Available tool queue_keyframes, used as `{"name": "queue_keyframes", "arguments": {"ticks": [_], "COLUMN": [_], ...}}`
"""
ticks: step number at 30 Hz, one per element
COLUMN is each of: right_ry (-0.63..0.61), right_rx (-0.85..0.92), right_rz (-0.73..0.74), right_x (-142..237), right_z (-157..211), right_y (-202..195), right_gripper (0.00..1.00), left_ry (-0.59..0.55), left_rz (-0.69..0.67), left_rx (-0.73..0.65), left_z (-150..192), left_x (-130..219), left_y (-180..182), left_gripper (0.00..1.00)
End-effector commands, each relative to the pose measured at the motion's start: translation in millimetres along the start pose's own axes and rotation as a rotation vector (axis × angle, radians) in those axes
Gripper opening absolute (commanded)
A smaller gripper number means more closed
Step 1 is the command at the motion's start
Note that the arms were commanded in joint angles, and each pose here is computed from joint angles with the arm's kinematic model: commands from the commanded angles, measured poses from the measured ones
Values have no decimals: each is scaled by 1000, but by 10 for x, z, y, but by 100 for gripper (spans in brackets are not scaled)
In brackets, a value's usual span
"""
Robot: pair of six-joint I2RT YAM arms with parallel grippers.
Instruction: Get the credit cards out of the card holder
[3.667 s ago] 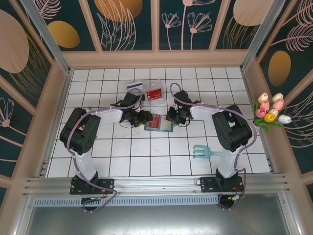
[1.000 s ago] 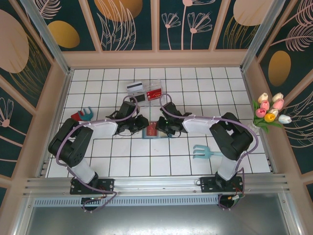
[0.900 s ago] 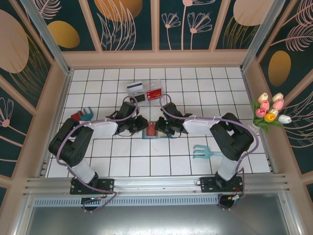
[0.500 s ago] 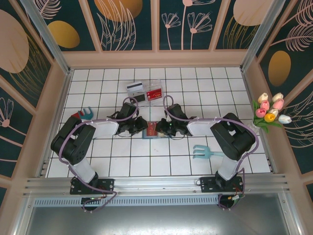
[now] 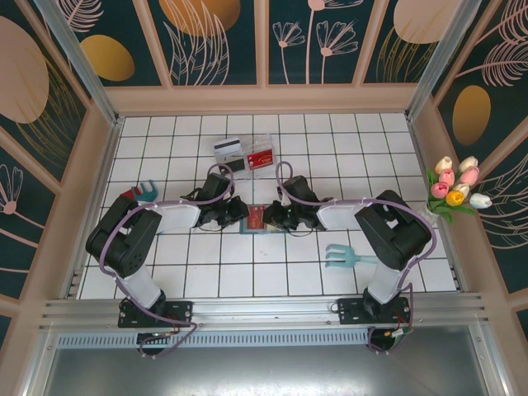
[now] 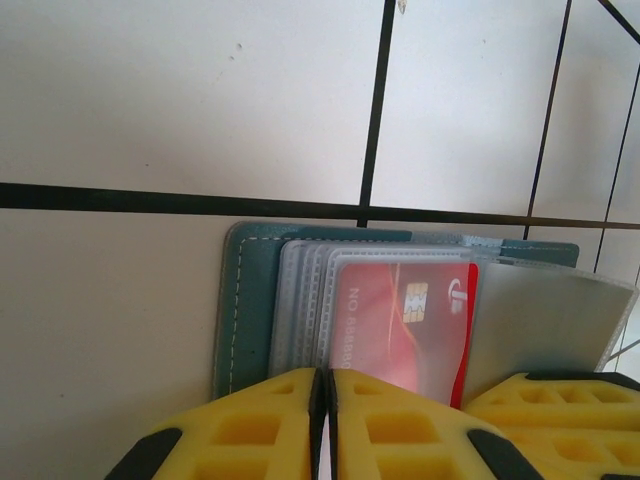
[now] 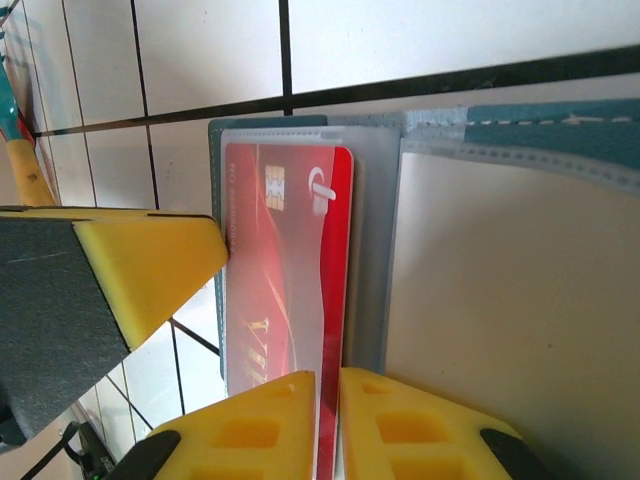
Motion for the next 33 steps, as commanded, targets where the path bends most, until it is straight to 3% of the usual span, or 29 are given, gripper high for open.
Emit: {"name": "queue_keyframes", "arguments": {"ticks": [1,5,15,23,33], "right_ry": [-2,-2,-12,-28,-39], "right_rx": [17,7,-29,-49,-66], "right_rz": [-21,-10,1,-18,-19], "right_x": [-12,-21,72,135,150], "right_z": [-6,3,20,42,12], "right_y": [-30,-75,-143,-159,-130], "right_gripper": [14,8,7,7,23], "left_ry": [48,48,33,-17,45], "left_rz": [-97,-98,-107,23,93], "left_rx": [3,9,-48,-107,-126], "left_z": [167,164,31,-95,8], "left_x": [-20,-22,25,256,127], "left_y": [231,236,93,-261,-378], "left_gripper": [15,17,20,22,18]}}
Point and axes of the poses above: each hand's point on the last joint's axis, 136 mm out from that joint toward the fingers, its own x axis back along the fingers, its own y axis along the line the jaws close on, z = x × y, the point moved 6 cm from there along x, back along the fingers, and after that the axes turned 4 degrees about -x, right-handed, at the moved point
